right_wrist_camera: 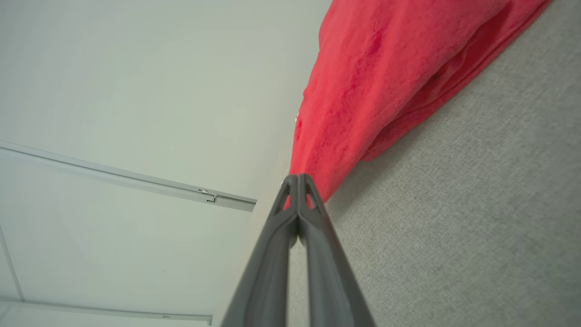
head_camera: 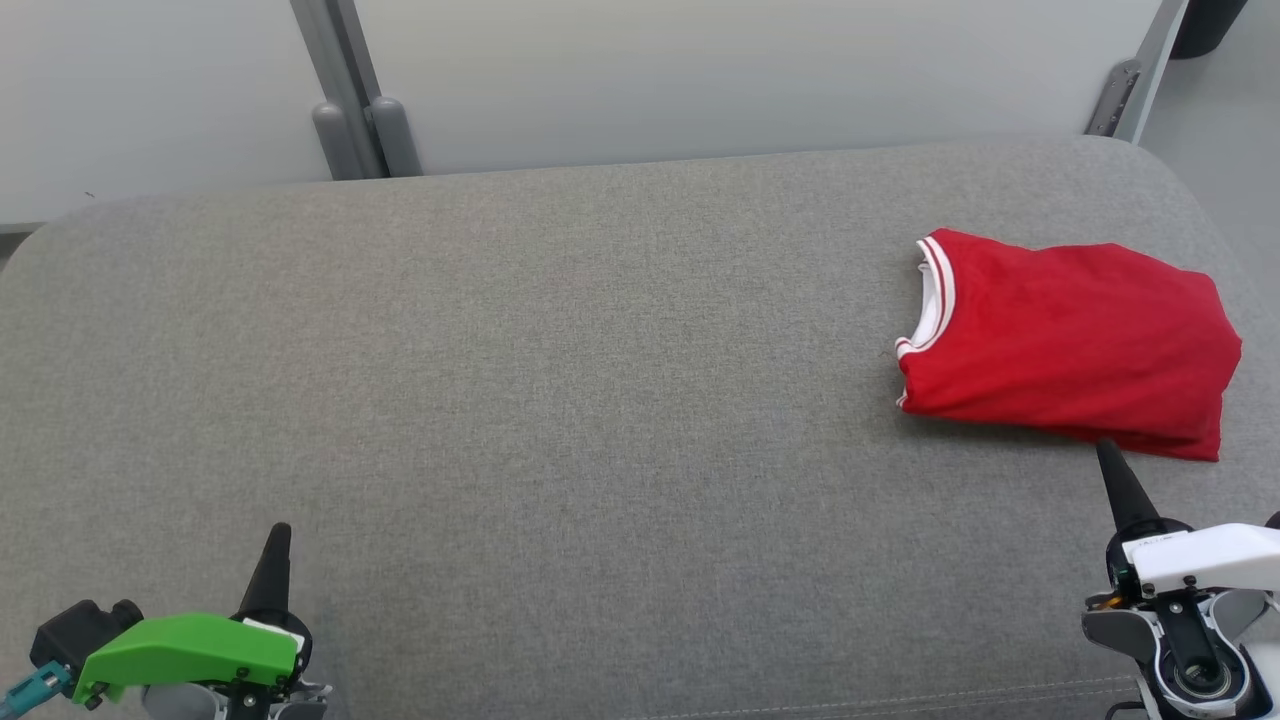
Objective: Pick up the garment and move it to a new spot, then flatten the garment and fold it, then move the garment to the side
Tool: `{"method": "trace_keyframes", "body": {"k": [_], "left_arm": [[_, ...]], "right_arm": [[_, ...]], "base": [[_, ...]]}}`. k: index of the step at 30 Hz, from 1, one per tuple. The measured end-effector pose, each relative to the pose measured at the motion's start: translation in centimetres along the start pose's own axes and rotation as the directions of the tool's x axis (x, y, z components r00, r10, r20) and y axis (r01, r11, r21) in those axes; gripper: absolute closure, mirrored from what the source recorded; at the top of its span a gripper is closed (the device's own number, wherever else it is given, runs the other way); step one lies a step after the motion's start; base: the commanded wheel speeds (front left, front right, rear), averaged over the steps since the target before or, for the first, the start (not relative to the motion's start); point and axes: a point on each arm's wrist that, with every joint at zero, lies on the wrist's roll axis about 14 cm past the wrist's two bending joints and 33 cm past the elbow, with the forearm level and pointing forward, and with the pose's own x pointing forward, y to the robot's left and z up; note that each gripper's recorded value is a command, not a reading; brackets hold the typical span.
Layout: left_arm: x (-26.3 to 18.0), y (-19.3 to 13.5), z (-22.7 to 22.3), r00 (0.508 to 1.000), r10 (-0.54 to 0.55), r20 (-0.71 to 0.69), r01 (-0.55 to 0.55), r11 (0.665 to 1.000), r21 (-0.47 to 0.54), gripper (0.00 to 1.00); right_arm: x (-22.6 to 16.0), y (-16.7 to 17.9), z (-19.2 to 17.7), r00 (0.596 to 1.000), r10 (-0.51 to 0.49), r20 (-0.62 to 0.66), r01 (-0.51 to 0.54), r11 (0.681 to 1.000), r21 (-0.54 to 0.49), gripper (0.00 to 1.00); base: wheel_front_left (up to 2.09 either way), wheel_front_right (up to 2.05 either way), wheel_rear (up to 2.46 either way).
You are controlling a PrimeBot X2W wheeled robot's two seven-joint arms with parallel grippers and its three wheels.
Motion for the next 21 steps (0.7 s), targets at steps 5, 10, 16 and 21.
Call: {"method": "trace_keyframes", "body": {"k": [5, 10, 16, 21], "left_arm": [[0.3, -0.6, 0.3, 1.000, -0.022, 0.004, 0.023, 0.998, -0.064, 1.00], [0.3, -0.7, 0.5, 1.000, -0.029, 0.012, 0.031, 0.990, -0.135, 1.00], [0.4, -0.8, 0.7, 0.999, -0.038, 0.016, 0.040, 0.980, -0.195, 1.00], [0.4, -1.0, 0.9, 0.998, -0.055, 0.018, 0.058, 0.967, -0.247, 1.00]], "right_arm": [[0.1, 0.4, 0.0, 1.000, 0.019, 0.003, -0.019, 0.997, 0.072, 1.00], [0.2, 0.7, 0.1, 1.000, 0.029, 0.005, -0.029, 0.990, 0.139, 1.00], [0.4, 1.3, 0.3, 0.999, 0.051, 0.012, -0.053, 0.976, 0.209, 1.00], [0.5, 1.5, 0.3, 0.998, 0.064, 0.016, -0.066, 0.959, 0.275, 1.00]], "base": [[0.00, 0.00, 0.00], [0.00, 0.00, 0.00], [0.00, 0.00, 0.00], [0.00, 0.00, 0.00]]}}
